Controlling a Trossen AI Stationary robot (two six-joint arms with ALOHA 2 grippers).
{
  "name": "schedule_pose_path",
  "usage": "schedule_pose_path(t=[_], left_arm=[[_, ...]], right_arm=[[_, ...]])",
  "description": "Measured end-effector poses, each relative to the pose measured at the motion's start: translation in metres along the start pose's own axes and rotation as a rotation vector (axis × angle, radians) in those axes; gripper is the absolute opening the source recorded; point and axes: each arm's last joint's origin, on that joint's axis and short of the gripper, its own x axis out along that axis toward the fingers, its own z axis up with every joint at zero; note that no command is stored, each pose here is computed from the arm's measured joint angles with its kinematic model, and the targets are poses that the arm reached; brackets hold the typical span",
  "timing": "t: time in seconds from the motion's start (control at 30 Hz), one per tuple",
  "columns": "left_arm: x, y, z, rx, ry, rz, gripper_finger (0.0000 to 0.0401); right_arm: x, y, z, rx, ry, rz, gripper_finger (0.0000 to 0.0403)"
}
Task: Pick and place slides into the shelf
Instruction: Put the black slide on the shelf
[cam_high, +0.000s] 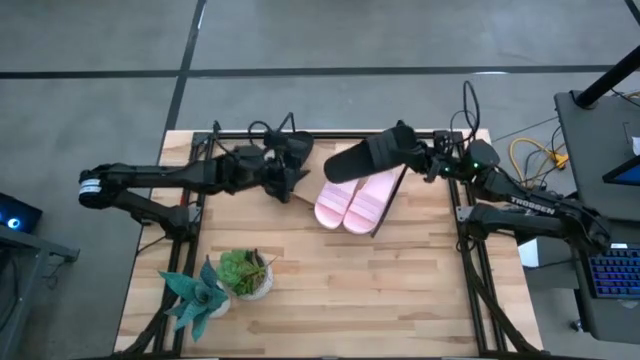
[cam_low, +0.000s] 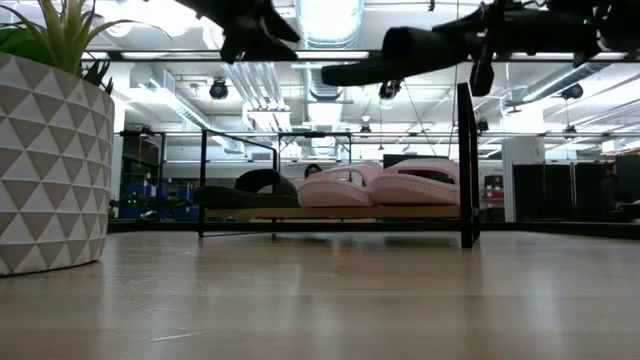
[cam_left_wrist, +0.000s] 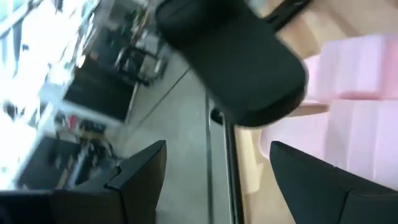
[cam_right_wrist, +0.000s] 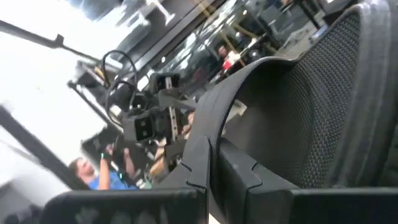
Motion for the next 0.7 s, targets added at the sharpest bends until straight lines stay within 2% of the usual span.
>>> schedule_pose_path(t=[0.1, 0.3, 0.57, 0.7], left_arm=[[0.003, -0.012, 0.009, 0.118, -0.009, -0.015, 0.0270], [0.014, -0.042, 0.025, 0.347, 0.189, 0.095, 0.0270], [0.036, -0.072, 0.053, 0.512, 0.262, 0.292, 0.0270], [0.044, -0.081, 0.060, 0.591, 0.251, 0.344, 0.0269]], right_arm=[[0.003, 0.007, -0.001, -0.028, 0.028, 0.007, 0.0011], [0.005, 0.015, 0.007, -0.057, 0.009, 0.007, 0.0011], [0.007, 0.022, 0.014, -0.075, -0.008, 0.023, 0.0011], [0.006, 0.023, 0.015, -0.075, -0.012, 0.026, 0.0011]])
